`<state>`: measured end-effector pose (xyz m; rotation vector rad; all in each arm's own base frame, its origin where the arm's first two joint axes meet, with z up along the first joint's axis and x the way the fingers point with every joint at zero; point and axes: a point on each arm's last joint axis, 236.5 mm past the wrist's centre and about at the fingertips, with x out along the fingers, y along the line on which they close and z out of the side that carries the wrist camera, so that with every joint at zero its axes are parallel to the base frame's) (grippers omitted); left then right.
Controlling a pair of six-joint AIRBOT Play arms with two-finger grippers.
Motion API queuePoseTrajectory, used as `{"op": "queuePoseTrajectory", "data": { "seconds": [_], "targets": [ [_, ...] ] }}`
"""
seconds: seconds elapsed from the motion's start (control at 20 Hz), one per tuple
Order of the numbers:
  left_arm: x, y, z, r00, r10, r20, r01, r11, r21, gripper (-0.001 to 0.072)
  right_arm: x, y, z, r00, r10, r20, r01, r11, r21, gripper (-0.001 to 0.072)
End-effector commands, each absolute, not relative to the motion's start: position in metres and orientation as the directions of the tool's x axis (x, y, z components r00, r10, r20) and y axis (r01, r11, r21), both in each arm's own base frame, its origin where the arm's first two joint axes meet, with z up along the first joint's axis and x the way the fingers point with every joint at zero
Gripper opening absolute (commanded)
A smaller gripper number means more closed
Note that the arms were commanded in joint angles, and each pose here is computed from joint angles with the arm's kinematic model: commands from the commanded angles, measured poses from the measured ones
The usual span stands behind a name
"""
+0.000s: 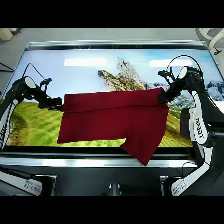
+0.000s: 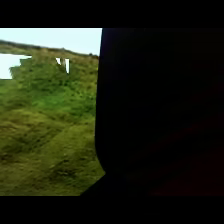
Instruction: Fold the shirts.
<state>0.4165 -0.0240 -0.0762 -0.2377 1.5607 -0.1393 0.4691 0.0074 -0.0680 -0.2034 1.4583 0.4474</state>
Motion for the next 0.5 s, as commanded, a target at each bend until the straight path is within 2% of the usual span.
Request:
{"op": "queuePoseTrajectory", "data": {
  "seconds": [0.0,0.05,0.15,0.2,0.35,0.45],
  "targets": [
    [0.402,-0.031,-0.076,-0.056,-0.262,-0.963,-0.076,0.963,-0.258,0.0253,0.461,0.015,-0.067,0.013,0.2,-0.98,-0.373,0.91,0.181,0.035],
    [0.396,-0.027,-0.074,-0.08,-0.251,-0.965,-0.073,0.967,-0.246,0.0457,0.456,0.013,-0.062,0.004,0.198,-0.98,-0.384,0.905,0.181,0.0388],
    [0.379,-0.009,-0.068,-0.141,-0.229,-0.963,-0.092,0.972,-0.218,0.048,0.441,-0.023,-0.047,-0.026,0.089,-0.996,-0.385,0.918,0.093,0.0389],
    [0.37,-0.001,-0.064,-0.16,-0.23,-0.96,-0.111,0.971,-0.214,0.0479,0.431,-0.038,-0.039,-0.05,0.073,-0.996,-0.374,0.924,0.087,0.0389],
    [0.34,0.011,-0.054,-0.158,-0.246,-0.956,-0.163,0.962,-0.221,0.0477,0.394,-0.062,-0.019,-0.129,0.112,-0.985,-0.324,0.934,0.149,0.0377],
    [0.303,0.008,-0.063,-0.183,-0.253,-0.95,-0.183,0.958,-0.221,0.0466,0.386,-0.067,-0.012,-0.089,0.103,-0.991,-0.307,0.943,0.126,0.0351]
  ]
}}
